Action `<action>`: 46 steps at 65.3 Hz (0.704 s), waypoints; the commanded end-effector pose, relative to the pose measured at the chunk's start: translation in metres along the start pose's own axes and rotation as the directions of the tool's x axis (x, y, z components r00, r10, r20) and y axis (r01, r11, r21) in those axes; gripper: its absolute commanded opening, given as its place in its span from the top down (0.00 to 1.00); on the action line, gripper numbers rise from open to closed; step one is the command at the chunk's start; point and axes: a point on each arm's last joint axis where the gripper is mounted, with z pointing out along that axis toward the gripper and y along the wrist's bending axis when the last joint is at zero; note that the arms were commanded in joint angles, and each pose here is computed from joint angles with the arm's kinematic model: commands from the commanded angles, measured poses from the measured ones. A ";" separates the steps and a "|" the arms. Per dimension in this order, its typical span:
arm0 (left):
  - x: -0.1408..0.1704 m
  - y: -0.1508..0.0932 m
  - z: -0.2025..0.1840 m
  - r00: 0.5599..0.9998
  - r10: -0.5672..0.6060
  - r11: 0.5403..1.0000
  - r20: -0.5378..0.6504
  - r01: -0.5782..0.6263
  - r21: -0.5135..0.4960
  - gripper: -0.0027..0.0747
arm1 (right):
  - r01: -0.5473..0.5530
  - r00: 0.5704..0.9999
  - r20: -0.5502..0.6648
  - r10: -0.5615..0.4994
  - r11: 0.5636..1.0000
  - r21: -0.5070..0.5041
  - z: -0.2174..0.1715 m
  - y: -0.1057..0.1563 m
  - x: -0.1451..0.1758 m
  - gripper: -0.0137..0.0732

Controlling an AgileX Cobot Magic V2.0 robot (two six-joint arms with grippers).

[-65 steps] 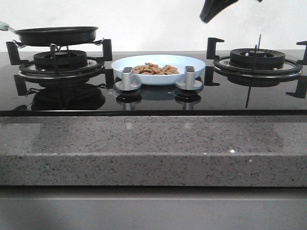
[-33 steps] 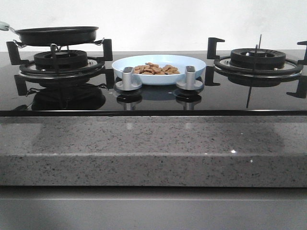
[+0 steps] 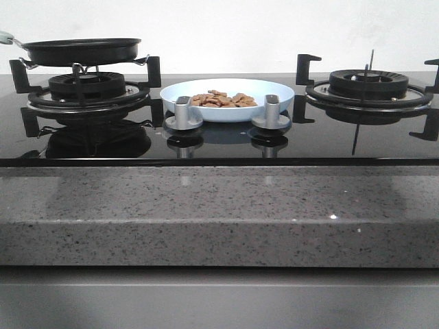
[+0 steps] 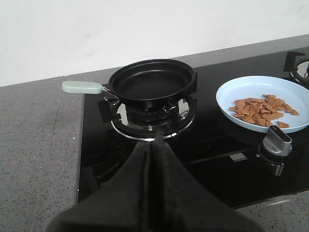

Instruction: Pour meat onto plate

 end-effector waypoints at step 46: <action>-0.013 0.001 -0.003 0.996 -0.035 0.999 0.086 0.035 -0.006 0.99 | 0.009 0.930 0.368 -0.027 0.999 0.049 -0.048 0.000 0.081 0.91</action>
